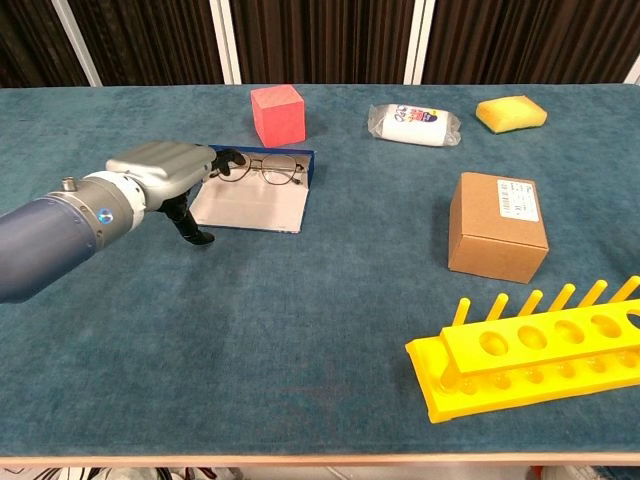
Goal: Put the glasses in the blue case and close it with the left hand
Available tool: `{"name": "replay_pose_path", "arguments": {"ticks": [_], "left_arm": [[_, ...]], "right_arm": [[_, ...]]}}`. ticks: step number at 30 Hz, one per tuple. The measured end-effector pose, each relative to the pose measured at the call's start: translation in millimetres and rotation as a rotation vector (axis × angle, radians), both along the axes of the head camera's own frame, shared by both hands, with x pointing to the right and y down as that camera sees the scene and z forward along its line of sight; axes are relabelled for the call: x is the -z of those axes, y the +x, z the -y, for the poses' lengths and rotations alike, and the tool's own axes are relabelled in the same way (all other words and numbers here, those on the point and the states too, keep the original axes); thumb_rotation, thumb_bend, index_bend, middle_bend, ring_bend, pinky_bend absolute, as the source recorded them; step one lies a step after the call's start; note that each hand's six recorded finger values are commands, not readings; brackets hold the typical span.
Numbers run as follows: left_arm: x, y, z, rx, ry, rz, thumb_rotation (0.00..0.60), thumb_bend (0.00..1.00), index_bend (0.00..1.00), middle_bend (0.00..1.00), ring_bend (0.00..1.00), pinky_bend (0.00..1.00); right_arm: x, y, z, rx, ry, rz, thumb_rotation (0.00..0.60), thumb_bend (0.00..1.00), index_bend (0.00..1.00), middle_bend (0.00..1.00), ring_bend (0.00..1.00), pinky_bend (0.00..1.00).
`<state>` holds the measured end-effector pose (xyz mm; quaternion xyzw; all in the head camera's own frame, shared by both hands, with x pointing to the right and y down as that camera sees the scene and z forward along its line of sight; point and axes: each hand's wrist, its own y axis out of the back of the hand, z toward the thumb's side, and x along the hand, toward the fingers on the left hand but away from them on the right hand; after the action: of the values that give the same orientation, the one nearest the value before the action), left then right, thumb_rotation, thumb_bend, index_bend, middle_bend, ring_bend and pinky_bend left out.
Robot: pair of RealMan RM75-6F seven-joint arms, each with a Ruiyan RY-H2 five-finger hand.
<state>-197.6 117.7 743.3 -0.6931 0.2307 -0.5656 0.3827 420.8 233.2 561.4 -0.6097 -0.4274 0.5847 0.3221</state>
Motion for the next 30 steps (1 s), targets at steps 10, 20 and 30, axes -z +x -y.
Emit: {"name": "replay_pose_path", "arguments": {"ticks": [10,20,30], "left_arm": [[-6.3,14.5,3.8,0.0,0.01,0.024,0.6,0.21,0.16,0.19,0.07,0.14],[-11.3,21.9,3.5,-0.004,0.013,0.039,0.6,0.26,0.09,0.18,0.07,0.14],[-12.9,24.3,2.8,-0.004,0.012,0.032,0.6,0.25,0.08,0.15,0.06,0.1]], "right_arm": [[-0.3,0.5,0.1,0.005,-0.007,-0.002,0.6,0.1,0.0,0.0,0.09,0.19],[0.0,0.9,0.6,0.002,-0.005,-0.003,0.6,0.1,0.0,0.0,0.09,0.19],[0.1,1.0,0.6,0.0,-0.005,-0.004,0.6,0.1,0.0,0.0,0.09,0.19]]}}
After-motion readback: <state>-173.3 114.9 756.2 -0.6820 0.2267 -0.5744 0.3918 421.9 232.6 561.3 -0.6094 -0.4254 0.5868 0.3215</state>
